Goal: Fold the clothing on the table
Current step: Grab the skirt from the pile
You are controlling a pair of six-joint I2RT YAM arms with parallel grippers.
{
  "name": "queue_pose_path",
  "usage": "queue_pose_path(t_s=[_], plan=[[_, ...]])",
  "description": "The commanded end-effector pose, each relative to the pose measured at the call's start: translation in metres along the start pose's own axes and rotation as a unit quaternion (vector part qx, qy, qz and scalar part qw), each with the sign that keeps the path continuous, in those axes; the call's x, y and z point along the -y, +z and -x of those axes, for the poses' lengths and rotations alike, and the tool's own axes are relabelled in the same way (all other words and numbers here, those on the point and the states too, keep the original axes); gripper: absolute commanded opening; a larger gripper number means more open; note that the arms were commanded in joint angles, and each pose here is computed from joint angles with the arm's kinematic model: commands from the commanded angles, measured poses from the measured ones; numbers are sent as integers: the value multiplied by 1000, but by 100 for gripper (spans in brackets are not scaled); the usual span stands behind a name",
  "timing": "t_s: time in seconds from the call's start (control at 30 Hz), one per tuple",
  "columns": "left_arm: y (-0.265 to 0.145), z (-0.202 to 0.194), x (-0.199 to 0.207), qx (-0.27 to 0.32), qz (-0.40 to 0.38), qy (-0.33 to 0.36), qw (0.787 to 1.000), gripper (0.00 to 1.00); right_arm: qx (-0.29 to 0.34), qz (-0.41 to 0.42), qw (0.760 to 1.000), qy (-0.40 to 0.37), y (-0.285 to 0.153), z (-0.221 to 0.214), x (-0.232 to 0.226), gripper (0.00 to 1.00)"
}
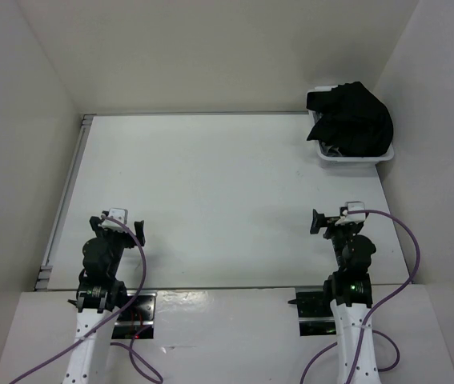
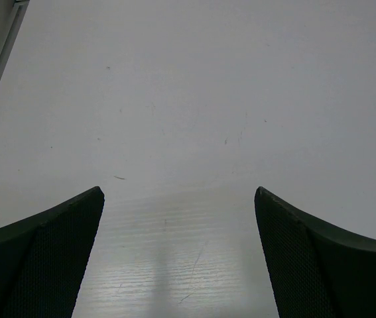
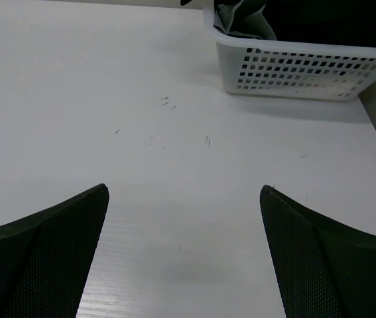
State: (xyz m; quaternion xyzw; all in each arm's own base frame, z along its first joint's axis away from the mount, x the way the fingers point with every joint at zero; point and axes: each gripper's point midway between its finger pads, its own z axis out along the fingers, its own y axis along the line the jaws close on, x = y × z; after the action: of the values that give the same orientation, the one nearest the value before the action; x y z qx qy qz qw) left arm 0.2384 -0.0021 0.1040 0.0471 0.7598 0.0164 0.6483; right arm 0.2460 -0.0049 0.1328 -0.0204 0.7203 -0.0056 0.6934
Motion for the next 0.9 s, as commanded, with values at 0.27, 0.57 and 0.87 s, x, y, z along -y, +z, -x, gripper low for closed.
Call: queue_pose_path(t_s=[0.27,0.57,0.87], plan=[[0,19,-2,65,7,-1,998,100,27,-4,1000,-8,0,1,1,99],[0,19,-2,65,7,-1,998,100,121,29,992,-12,-16,85,-11,99],[0,19,-2,65,7,-1,998,100,256,-63,962,68,-72,217,20,99]])
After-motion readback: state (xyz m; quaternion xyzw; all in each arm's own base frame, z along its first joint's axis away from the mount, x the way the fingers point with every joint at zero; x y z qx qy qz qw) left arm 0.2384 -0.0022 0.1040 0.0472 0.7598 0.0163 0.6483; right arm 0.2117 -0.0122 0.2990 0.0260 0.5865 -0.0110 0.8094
